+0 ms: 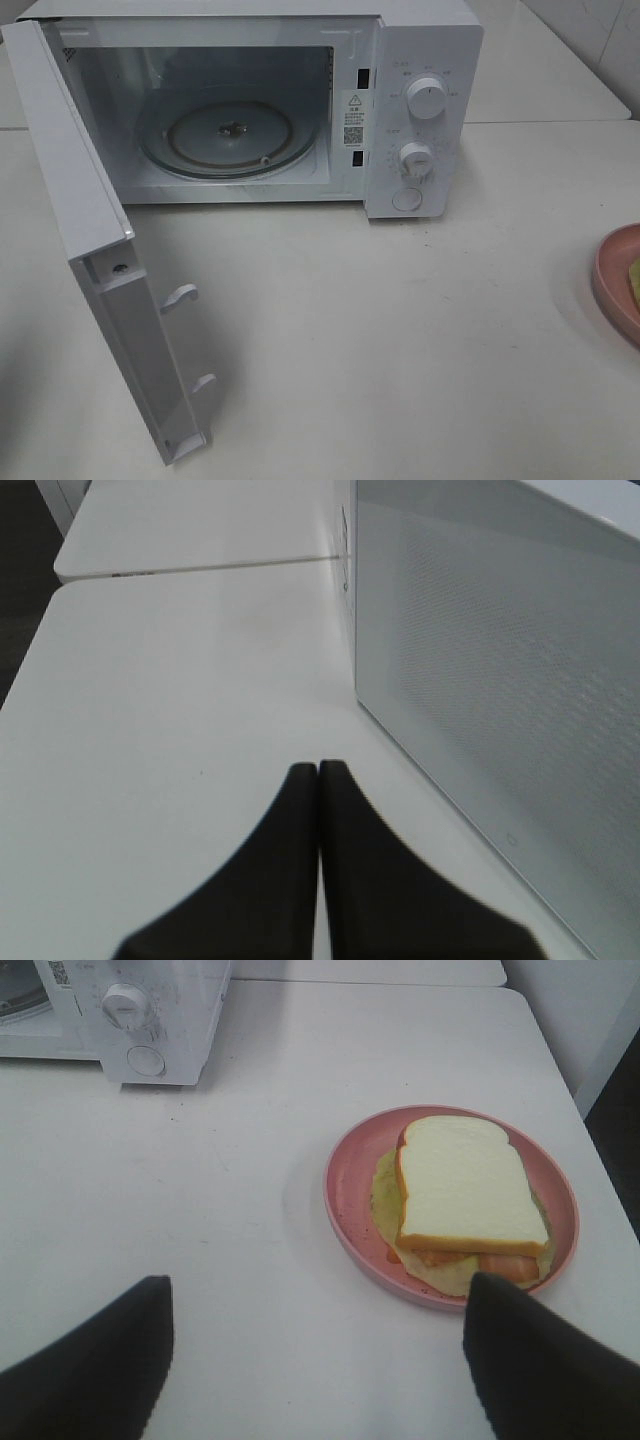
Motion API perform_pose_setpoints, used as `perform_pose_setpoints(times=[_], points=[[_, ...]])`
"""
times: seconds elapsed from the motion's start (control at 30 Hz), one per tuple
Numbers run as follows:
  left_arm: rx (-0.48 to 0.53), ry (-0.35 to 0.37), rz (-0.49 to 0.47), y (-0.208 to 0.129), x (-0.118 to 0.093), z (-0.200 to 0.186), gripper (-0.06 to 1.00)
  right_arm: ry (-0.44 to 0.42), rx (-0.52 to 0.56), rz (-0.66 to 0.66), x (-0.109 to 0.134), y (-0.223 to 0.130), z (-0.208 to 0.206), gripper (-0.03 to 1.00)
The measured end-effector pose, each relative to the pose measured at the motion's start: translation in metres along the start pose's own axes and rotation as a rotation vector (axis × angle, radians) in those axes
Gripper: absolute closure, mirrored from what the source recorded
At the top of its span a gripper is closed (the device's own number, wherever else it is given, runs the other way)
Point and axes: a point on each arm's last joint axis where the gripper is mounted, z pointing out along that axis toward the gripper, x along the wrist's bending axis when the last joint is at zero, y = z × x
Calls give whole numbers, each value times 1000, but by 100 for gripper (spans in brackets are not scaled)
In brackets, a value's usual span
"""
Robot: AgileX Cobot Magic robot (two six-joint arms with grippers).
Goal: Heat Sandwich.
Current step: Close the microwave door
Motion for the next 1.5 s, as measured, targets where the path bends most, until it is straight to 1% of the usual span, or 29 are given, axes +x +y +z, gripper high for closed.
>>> perform_pose_setpoints(times=[0.03,0.13,0.23,0.27,0.33,0.47,0.53,0.57,0.6,0.7,0.73,0.77,0.8,0.83,0.87,0.9,0.93,1.07,1.13,1.17,1.23,1.33,1.4,1.47,1.5], points=[[-32,7,2,-5,0,8,94,0,0,0,0,0,0,20],[-61,14,2,-10,1,16,94,0,0,0,0,0,0,20],[-147,30,2,-14,2,29,94,0,0,0,0,0,0,20],[-147,30,2,-14,2,29,94,0,0,0,0,0,0,20],[-196,40,3,-15,2,38,94,0,0,0,0,0,0,20],[-230,45,8,-13,3,47,94,0,0,0,0,0,0,20],[-245,31,27,-14,1,59,94,0,0,0,0,0,0,20],[-245,31,27,-14,1,59,94,0,0,0,0,0,0,20],[-251,20,35,-14,0,63,94,0,0,0,0,0,0,20],[-271,-67,90,-17,-8,78,94,0,0,0,0,0,0,20],[-271,-67,90,-17,-8,78,94,0,0,0,0,0,0,20],[-275,-95,94,-18,-11,82,94,0,0,0,0,0,0,20],[-282,-151,90,-21,-16,88,94,0,0,0,0,0,0,20],[-289,-179,89,-22,-19,91,94,0,0,0,0,0,0,20],[-289,-179,89,-22,-19,91,94,0,0,0,0,0,0,20],[-293,-201,88,-23,-21,93,94,0,0,0,0,0,0,20],[-297,-242,90,-26,-24,98,94,0,0,0,0,0,0,20],[-279,-277,81,-30,-29,105,94,0,0,0,0,0,0,20],[-264,-316,83,-32,-39,111,94,0,0,0,0,0,0,20],[-264,-316,83,-32,-39,111,94,0,0,0,0,0,0,20],[-248,-335,87,-34,-49,116,94,0,0,0,0,0,0,20],[-240,-327,77,-36,-54,118,94,0,0,0,0,0,0,20],[-232,-322,74,-40,-63,121,94,0,0,0,0,0,0,20],[-229,-321,78,-40,-66,122,94,0,0,0,0,0,0,20],[-223,-323,82,-42,-73,125,94,0,0,0,0,0,0,20]])
